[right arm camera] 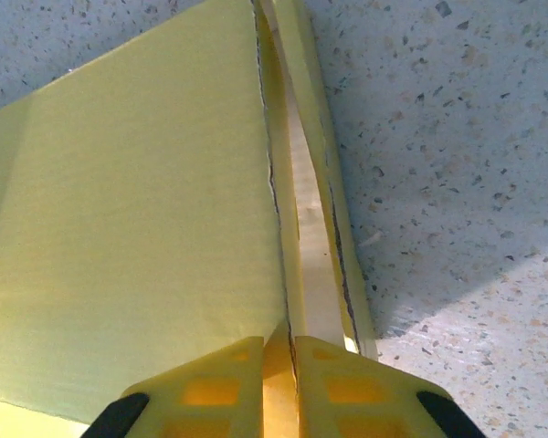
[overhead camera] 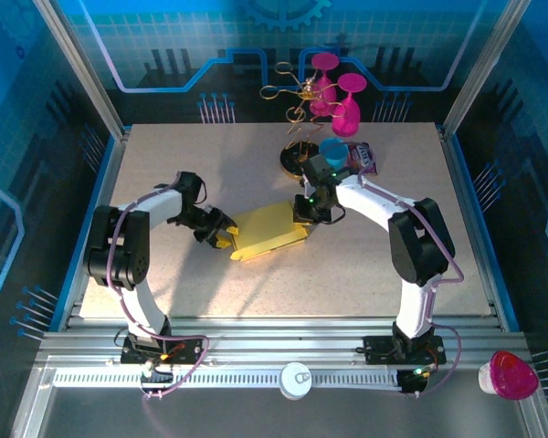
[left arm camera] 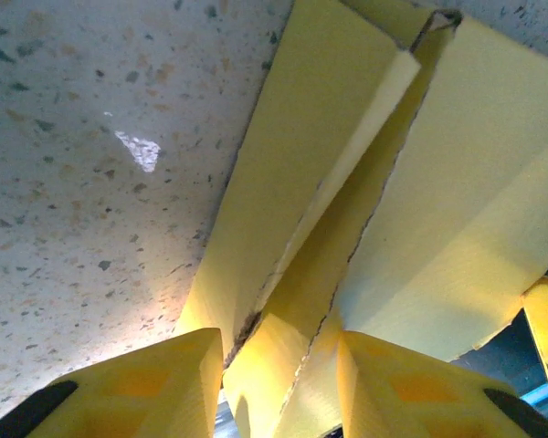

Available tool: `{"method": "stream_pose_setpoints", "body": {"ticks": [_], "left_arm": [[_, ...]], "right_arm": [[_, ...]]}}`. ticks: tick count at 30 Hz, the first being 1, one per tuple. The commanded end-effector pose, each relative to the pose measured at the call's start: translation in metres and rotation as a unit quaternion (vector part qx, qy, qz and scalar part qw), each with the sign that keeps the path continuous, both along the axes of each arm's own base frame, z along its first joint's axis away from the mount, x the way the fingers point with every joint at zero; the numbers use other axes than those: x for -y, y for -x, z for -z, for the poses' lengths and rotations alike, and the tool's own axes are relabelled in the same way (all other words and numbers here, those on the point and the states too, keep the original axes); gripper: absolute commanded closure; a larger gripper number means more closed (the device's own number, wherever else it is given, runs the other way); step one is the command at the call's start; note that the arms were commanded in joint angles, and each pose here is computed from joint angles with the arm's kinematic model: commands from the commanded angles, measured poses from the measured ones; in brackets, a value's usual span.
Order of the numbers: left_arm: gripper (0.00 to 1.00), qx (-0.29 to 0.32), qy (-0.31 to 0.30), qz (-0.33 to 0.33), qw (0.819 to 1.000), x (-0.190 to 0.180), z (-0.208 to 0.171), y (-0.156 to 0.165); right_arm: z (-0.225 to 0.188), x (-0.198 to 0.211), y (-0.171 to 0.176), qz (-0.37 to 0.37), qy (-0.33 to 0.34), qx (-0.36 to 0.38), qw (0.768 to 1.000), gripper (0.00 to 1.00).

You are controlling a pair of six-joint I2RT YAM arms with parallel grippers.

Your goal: Fold the paper box

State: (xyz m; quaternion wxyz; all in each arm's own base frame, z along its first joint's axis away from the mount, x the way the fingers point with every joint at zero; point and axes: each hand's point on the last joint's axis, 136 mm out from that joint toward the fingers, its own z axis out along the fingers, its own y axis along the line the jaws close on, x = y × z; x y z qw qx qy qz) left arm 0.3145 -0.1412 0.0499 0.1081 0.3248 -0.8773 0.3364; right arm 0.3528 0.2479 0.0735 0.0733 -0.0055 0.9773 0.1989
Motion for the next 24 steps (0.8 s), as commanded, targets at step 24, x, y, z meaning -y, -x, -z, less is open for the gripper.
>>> {"method": "stream_pose_setpoints", "body": {"ticks": [24], "left_arm": [[0.88, -0.014, -0.040, 0.049, 0.998, -0.007, 0.023, 0.021]], "right_arm": [[0.010, 0.012, 0.003, -0.086, -0.086, -0.021, 0.992, 0.46]]}}
